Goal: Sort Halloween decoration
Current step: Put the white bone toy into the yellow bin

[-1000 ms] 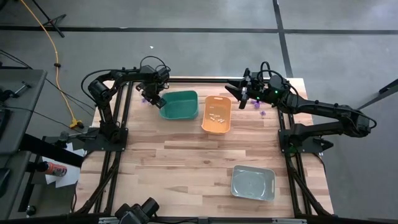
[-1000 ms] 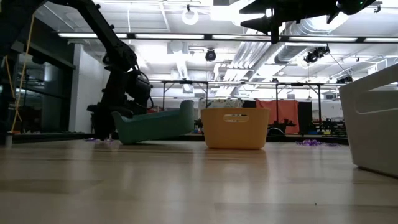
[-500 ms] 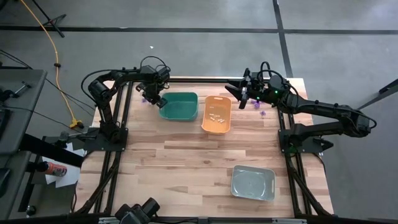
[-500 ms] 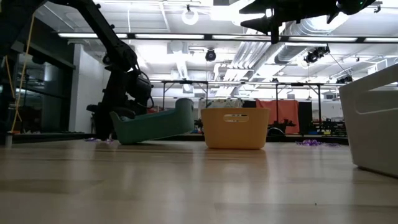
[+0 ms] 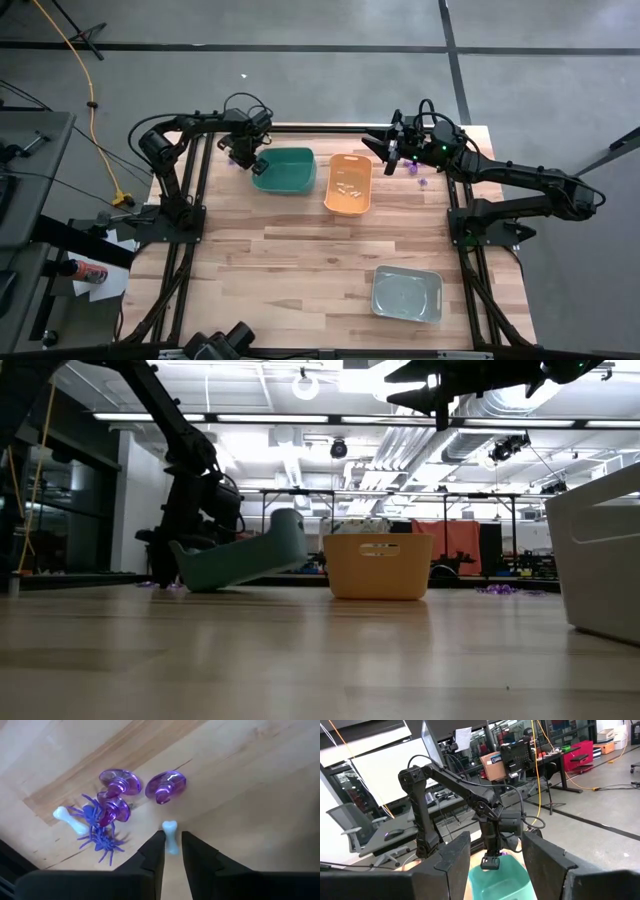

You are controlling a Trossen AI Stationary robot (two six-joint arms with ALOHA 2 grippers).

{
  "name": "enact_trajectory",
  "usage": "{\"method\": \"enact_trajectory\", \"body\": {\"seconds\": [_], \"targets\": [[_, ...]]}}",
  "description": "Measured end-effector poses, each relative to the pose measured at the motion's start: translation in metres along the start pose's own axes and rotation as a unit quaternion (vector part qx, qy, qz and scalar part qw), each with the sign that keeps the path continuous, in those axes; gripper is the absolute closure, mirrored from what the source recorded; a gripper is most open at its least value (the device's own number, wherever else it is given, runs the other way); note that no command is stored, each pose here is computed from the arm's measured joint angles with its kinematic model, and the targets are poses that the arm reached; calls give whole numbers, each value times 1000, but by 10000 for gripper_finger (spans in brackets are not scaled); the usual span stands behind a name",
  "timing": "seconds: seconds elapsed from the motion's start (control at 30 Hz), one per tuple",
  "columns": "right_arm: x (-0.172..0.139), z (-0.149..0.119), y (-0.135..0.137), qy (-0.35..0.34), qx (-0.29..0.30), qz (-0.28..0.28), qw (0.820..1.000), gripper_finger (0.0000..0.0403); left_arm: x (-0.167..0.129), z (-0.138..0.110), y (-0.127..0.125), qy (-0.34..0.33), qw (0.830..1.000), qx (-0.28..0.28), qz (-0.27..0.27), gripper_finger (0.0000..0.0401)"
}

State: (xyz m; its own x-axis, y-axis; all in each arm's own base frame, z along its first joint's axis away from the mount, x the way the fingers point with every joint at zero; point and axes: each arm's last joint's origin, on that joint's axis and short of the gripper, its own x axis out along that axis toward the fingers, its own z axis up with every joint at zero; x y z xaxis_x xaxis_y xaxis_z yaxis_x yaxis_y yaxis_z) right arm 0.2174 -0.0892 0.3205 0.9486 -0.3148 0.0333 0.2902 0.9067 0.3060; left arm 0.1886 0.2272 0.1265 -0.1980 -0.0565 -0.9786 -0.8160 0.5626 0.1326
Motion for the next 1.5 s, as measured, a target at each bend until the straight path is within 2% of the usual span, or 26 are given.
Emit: {"method": "enact_trajectory", "body": {"seconds": [0.27, 0.77, 1.07, 1.23, 1.33, 1.43, 1.5], "targets": [[0, -1, 0, 5, 1, -1, 1000, 231, -5, 4, 0, -2, 1000, 9, -3, 395], [0, -1, 0, 6, 1, 0, 1000, 231, -29, 13, 1, 1, 1000, 23, -3, 399], [0, -1, 0, 6, 0, 0, 1000, 231, -61, 17, 5, 8, 999, 39, -2, 400], [0, -3, -1, 18, -2, -4, 1000, 231, -92, 7, 7, -59, 997, 24, -36, 400], [0, -6, -2, 31, -1, -8, 999, 231, -119, -6, 11, -138, 989, -5, -57, 400], [0, -8, -2, 44, -1, -12, 999, 231, -146, -25, 15, -241, 966, -19, -91, 400], [-1, -9, -3, 48, -8, -13, 999, 231, -164, -38, 15, -322, 937, -19, -131, 400]]}}
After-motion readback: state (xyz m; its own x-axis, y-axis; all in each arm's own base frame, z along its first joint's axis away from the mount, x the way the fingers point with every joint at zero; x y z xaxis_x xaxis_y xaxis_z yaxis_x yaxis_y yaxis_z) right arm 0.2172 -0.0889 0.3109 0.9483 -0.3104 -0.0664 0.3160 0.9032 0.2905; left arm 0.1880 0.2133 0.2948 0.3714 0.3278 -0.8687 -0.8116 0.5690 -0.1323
